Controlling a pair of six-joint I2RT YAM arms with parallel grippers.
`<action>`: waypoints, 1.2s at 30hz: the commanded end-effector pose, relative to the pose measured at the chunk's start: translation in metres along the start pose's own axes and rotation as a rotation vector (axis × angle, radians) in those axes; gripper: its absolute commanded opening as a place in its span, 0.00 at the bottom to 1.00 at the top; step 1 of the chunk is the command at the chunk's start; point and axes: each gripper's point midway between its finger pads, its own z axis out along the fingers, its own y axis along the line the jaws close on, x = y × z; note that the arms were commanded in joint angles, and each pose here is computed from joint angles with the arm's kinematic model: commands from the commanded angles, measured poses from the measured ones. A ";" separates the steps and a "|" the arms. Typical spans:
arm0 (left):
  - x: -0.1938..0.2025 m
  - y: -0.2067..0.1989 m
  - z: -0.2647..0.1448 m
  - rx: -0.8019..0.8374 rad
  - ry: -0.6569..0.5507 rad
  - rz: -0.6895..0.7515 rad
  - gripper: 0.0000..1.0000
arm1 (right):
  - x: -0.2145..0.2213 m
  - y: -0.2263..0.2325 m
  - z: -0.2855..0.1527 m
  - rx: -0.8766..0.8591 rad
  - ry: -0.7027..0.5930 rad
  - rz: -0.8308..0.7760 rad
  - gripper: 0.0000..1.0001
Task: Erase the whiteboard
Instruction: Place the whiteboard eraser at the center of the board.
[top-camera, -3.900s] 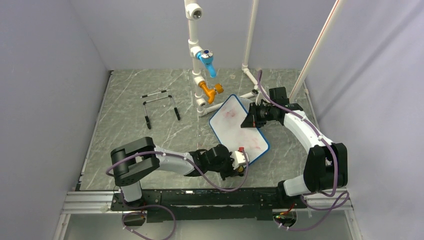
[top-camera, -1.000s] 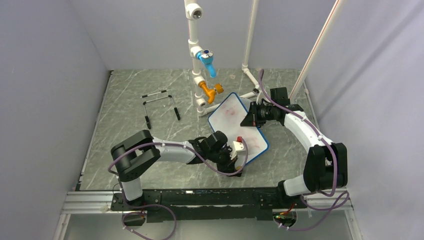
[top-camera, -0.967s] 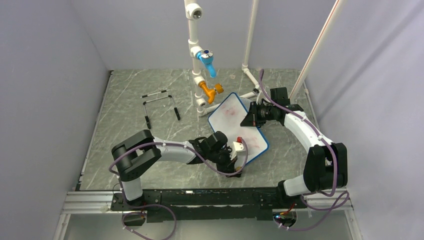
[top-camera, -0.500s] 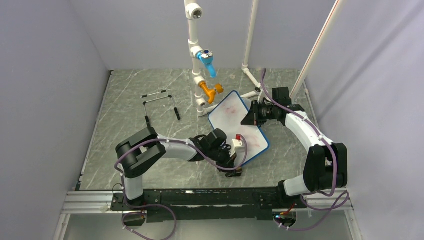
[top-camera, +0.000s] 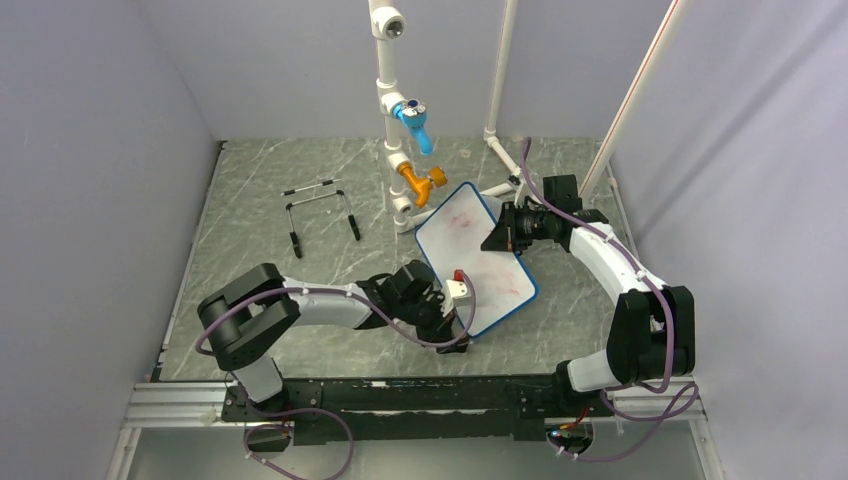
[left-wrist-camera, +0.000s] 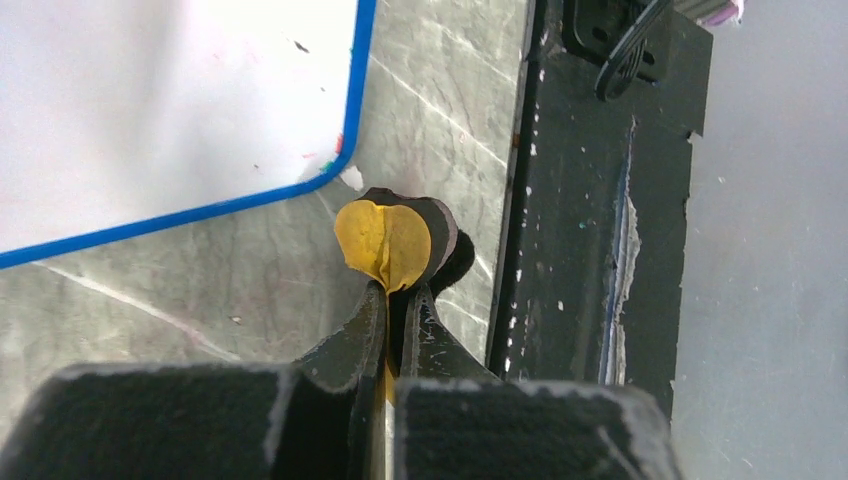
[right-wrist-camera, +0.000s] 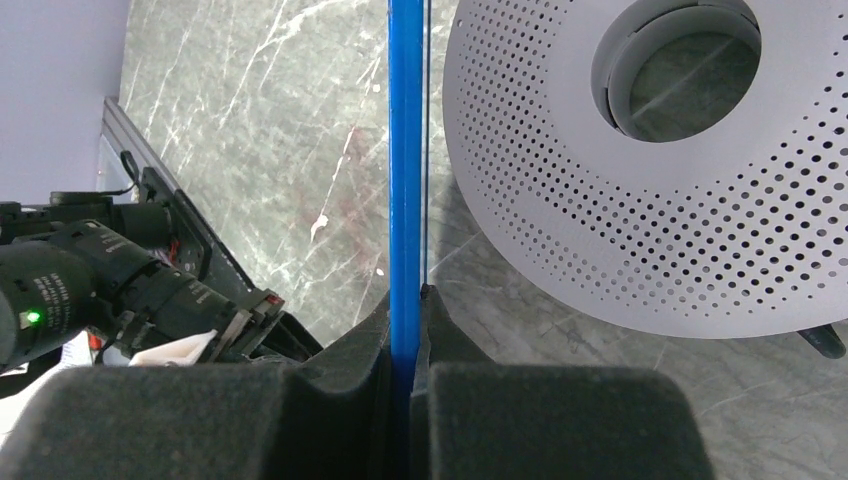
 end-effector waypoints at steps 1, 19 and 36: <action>-0.034 0.005 -0.004 -0.051 -0.068 0.077 0.00 | -0.013 0.018 -0.007 -0.066 -0.050 -0.054 0.00; -0.004 0.016 0.042 -0.001 0.112 0.021 0.00 | -0.014 0.027 -0.008 -0.111 -0.045 -0.048 0.00; 0.061 0.066 0.041 -0.114 0.262 -0.133 0.00 | -0.017 0.048 -0.017 -0.201 -0.045 -0.038 0.00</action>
